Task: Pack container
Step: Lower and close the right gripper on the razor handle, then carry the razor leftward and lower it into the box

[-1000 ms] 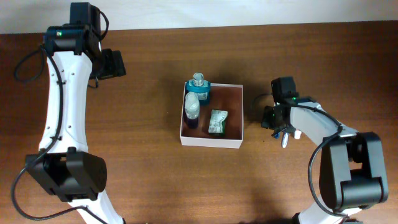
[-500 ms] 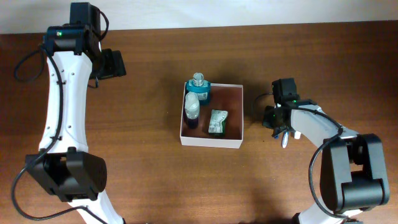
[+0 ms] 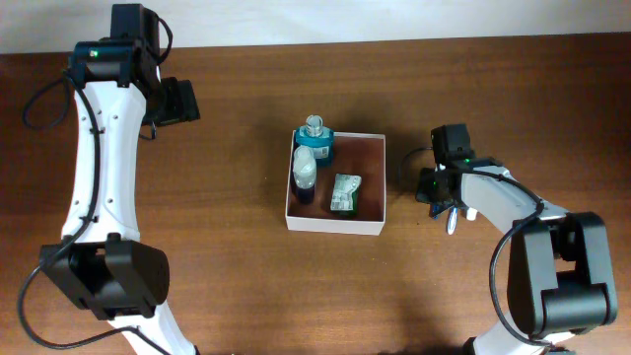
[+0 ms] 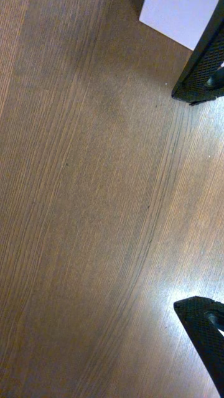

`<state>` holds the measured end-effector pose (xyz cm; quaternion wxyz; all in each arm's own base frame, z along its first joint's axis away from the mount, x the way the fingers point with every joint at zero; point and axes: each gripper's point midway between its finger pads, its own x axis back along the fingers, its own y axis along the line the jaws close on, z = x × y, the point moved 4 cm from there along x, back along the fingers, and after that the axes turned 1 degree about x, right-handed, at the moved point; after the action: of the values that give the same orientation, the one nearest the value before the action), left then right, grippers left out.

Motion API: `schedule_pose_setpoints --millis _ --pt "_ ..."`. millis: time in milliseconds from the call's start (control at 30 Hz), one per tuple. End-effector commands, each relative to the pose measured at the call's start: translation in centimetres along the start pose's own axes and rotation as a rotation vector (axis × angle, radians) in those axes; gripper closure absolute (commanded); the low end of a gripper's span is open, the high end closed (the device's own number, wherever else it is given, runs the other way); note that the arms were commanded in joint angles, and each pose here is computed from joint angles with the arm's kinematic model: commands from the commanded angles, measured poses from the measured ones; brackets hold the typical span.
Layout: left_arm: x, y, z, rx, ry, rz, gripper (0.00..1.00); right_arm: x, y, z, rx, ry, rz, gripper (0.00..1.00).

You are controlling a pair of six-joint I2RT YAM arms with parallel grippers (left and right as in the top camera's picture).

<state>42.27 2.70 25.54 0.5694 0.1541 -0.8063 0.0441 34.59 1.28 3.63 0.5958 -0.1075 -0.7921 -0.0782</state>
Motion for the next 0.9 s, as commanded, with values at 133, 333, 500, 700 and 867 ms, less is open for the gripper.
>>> schedule_pose_setpoints --millis 133,333,500,700,867 --pt "1.5 0.3 -0.3 0.002 -0.040 0.003 0.01 -0.5 -0.1 2.3 0.001 0.099 -0.001 0.96" --pt "1.5 0.3 -0.3 0.002 -0.040 0.003 0.01 3.7 0.4 -0.1 -0.007 0.007 -0.042 0.97" --pt "1.5 0.3 -0.3 0.002 -0.040 0.003 0.01 7.7 0.8 -1.1 -0.003 -0.065 -0.074 0.96" --pt "1.5 0.3 -0.3 0.002 -0.040 0.003 0.01 11.6 2.9 -0.7 0.046 -0.139 -0.150 0.96" --pt "1.5 0.3 -0.3 0.002 -0.040 0.003 0.01 12.9 5.7 0.2 0.039 -0.162 -0.205 0.96"
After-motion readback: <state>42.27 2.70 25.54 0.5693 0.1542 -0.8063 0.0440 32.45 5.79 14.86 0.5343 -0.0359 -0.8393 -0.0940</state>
